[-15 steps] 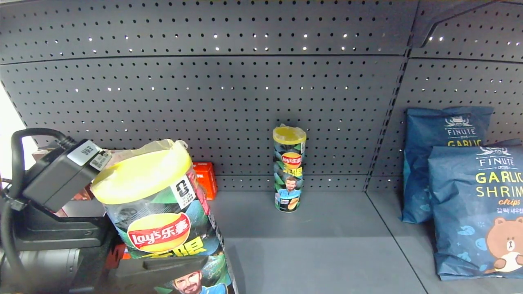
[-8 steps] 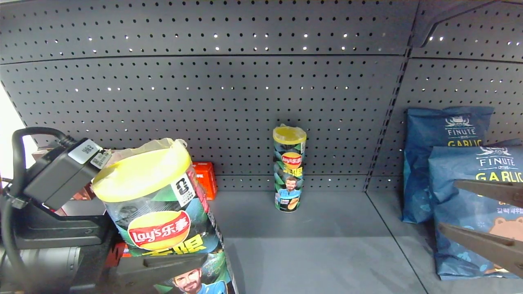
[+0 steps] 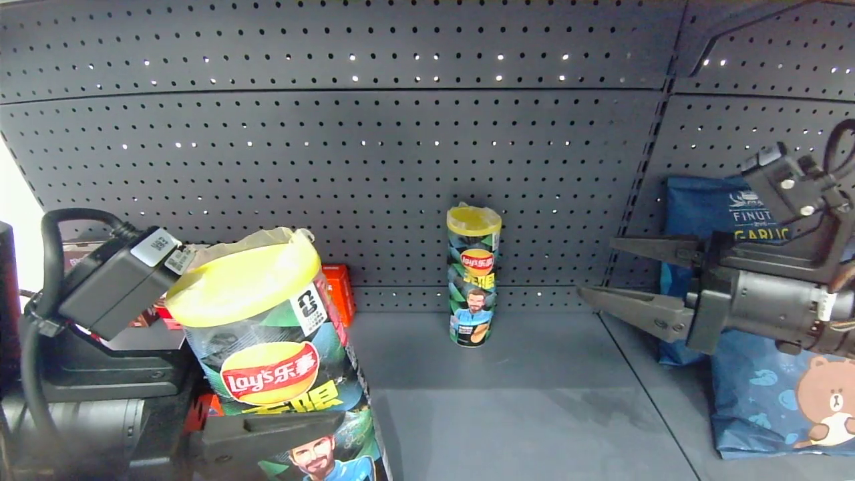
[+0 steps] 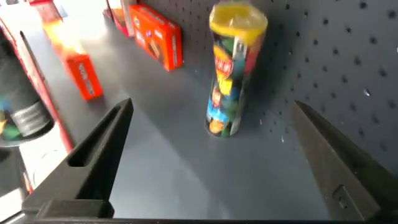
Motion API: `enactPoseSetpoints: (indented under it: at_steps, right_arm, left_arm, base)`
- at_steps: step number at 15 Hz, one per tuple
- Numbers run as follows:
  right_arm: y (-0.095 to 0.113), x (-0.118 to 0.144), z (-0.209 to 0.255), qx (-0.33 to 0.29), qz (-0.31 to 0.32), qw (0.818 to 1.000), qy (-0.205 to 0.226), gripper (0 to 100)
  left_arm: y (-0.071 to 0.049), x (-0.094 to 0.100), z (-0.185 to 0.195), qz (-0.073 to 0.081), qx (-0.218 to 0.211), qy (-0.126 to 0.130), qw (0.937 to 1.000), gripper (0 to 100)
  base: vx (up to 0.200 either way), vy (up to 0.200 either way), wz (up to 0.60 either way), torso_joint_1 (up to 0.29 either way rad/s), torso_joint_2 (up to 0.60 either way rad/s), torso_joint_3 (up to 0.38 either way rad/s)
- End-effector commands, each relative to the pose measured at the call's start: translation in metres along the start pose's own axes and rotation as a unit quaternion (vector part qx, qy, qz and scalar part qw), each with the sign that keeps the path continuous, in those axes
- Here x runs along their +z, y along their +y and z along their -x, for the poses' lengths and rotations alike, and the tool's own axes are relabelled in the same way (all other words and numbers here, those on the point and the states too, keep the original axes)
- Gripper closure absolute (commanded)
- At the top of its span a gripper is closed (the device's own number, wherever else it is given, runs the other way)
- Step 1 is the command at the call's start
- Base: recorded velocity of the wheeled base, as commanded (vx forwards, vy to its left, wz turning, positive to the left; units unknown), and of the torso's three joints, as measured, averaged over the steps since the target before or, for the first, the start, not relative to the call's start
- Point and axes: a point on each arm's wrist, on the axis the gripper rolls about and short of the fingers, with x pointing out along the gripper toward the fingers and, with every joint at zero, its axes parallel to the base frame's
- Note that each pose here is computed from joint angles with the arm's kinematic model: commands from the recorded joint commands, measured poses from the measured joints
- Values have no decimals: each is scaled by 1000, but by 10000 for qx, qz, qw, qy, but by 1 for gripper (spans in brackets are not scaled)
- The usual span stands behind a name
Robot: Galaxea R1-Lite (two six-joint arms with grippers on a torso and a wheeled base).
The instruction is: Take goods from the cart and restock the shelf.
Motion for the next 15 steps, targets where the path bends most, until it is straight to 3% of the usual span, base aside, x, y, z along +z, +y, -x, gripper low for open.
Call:
enactPoseSetpoints:
  at_steps: [1, 4, 7, 15]
  right_arm:
    - [-16, -14, -32, 47, -51, 9997, 233, 0]
    - [-21, -15, -44, 158, 78, 9996, 231, 0]
    - [-28, -22, -65, 665, 154, 9977, 25, 0]
    - [-56, -47, -109, 768, 14, 9968, 207, 0]
  left_arm:
    - [1, 0, -1, 1, -1, 4, 10000, 100]
    - [3, 1, -3, 1, -9, 3, 10000, 100]
    - [5, 5, -5, -9, -8, -8, 10000, 100]
    - [5, 8, -6, -38, -13, -44, 10000, 100]
  base:
    - [0, 0, 0, 0, 0, 0]
    - [0, 0, 0, 0, 0, 0]
    - [0, 0, 0, 0, 0, 0]
    - [0, 0, 0, 0, 0, 0]
